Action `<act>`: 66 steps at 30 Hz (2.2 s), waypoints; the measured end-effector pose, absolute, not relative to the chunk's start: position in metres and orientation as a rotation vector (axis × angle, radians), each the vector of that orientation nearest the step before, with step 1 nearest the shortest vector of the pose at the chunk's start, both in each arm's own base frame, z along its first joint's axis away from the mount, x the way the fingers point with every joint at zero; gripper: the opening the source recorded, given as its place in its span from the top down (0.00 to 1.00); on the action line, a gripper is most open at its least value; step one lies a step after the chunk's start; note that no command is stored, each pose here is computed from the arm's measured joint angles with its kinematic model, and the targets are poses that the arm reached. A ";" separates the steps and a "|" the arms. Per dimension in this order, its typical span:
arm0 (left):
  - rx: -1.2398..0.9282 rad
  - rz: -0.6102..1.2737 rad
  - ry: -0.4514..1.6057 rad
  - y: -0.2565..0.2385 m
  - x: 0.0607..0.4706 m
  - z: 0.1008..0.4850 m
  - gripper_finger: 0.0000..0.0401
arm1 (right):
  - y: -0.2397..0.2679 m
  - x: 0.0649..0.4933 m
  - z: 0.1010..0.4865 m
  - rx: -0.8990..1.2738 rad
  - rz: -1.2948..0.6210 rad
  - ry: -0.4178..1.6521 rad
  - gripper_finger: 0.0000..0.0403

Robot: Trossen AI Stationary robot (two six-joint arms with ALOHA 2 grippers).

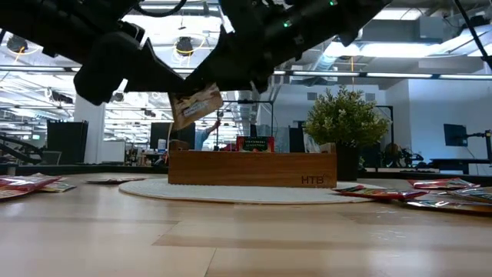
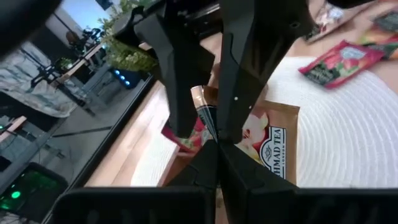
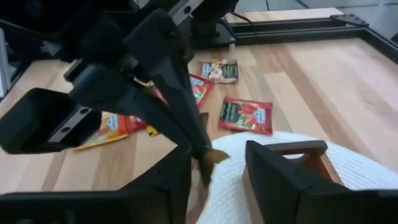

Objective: Pick & Place Tea
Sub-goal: Put the brown tea bag into the right section of the wooden organizer

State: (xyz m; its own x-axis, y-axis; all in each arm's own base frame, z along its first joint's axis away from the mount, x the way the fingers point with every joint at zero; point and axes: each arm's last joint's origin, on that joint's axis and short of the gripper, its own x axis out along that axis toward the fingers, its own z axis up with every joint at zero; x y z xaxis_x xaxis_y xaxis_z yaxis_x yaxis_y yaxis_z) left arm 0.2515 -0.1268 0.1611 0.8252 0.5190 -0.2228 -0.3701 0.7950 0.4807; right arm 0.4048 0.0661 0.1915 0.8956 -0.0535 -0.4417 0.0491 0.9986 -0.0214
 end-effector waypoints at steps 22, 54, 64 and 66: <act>0.442 0.721 0.291 -0.131 0.242 0.167 0.54 | 0.067 0.373 0.207 -0.170 -0.219 0.672 1.00; 0.334 0.638 0.298 -0.129 0.244 0.163 0.55 | -0.007 0.267 0.143 0.023 -0.160 0.457 1.00; 0.334 0.637 0.298 -0.129 0.244 0.163 0.55 | -0.011 0.267 0.143 -0.008 -0.214 0.460 0.87; 0.333 0.637 0.298 -0.129 0.244 0.163 0.55 | -0.012 0.266 0.142 -0.022 -0.234 0.470 0.80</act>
State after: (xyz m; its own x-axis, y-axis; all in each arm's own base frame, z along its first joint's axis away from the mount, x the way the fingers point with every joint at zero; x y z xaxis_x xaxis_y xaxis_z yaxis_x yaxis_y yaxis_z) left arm 0.2440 -0.1289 0.1630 0.7648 0.6220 -0.1678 -0.5278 0.7544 0.3904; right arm 0.2661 -0.0119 0.1420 0.8654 -0.2282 -0.4461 0.2182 0.9731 -0.0745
